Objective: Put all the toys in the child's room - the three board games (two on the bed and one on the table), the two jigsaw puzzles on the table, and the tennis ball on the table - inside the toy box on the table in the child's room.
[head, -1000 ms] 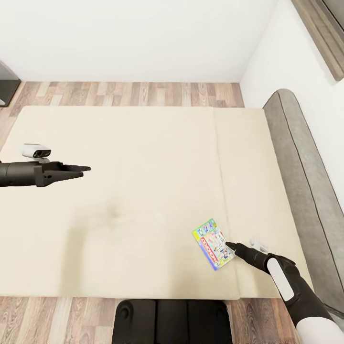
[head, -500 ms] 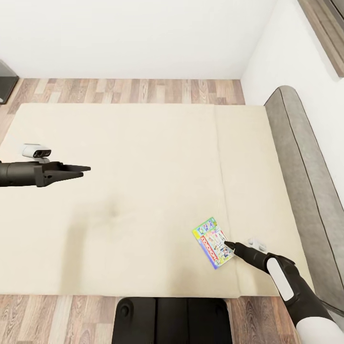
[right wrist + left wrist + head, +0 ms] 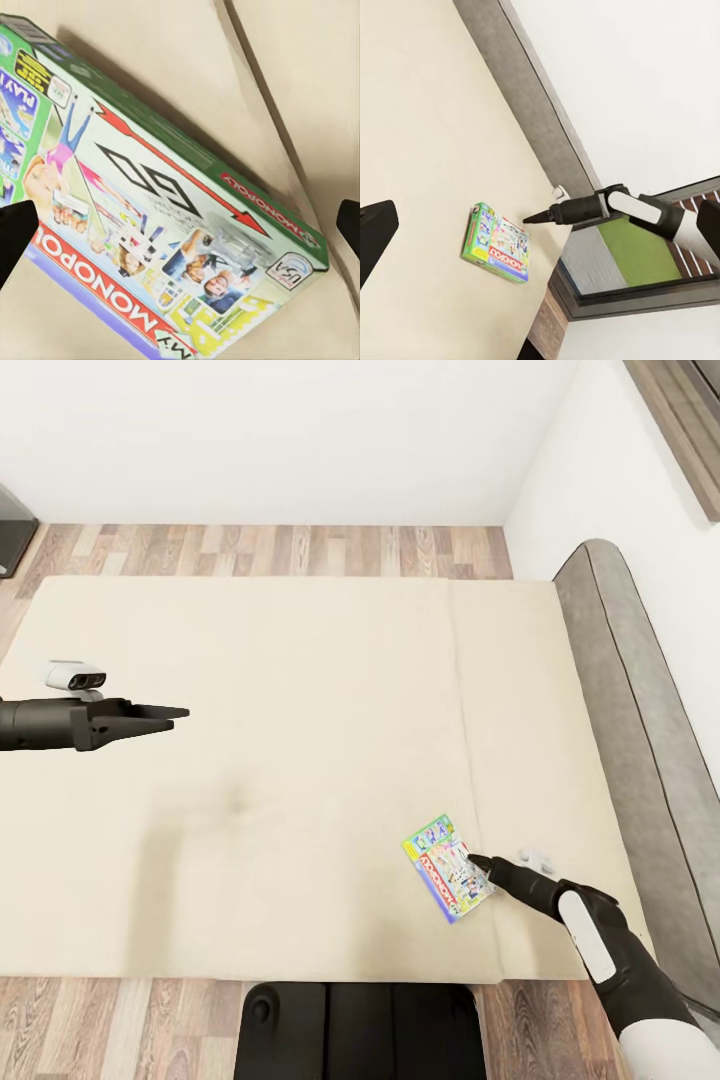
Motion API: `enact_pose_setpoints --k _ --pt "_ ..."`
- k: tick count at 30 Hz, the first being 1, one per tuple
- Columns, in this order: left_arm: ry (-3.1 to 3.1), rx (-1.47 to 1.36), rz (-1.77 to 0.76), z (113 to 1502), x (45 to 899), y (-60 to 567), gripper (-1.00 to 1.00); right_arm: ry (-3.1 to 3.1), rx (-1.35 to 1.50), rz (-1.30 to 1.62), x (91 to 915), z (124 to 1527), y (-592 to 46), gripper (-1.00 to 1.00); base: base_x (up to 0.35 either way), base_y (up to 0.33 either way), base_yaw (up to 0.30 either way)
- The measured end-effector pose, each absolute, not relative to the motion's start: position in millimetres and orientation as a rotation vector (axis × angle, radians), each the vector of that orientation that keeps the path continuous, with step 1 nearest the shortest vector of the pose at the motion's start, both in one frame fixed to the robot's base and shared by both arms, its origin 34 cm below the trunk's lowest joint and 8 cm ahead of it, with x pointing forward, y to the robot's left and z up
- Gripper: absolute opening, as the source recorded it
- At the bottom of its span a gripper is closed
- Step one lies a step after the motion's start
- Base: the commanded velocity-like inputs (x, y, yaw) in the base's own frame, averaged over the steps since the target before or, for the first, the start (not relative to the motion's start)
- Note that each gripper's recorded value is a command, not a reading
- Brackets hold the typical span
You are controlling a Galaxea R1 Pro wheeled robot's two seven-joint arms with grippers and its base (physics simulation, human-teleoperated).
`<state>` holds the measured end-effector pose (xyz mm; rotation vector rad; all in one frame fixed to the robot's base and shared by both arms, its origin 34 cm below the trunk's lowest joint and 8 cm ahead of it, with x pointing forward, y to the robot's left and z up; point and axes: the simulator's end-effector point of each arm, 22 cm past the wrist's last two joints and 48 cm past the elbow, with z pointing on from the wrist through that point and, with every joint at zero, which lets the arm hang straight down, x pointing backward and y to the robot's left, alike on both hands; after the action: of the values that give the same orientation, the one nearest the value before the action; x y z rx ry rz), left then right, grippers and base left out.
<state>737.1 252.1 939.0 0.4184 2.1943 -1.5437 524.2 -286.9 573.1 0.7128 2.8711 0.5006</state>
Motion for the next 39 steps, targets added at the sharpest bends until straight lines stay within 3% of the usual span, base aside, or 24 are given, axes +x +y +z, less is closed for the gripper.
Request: enact_pose_setpoints --k 15,39 --pt "2.186 0.409 -1.535 941 739 255 1.0 2.8 0.679 0.521 584 583 -281 1.0 0.0 0.0 0.0" --pt "2.189 0.393 -1.534 936 741 258 1.0 2.817 0.682 0.524 578 575 -278 1.0 0.0 0.0 -0.003"
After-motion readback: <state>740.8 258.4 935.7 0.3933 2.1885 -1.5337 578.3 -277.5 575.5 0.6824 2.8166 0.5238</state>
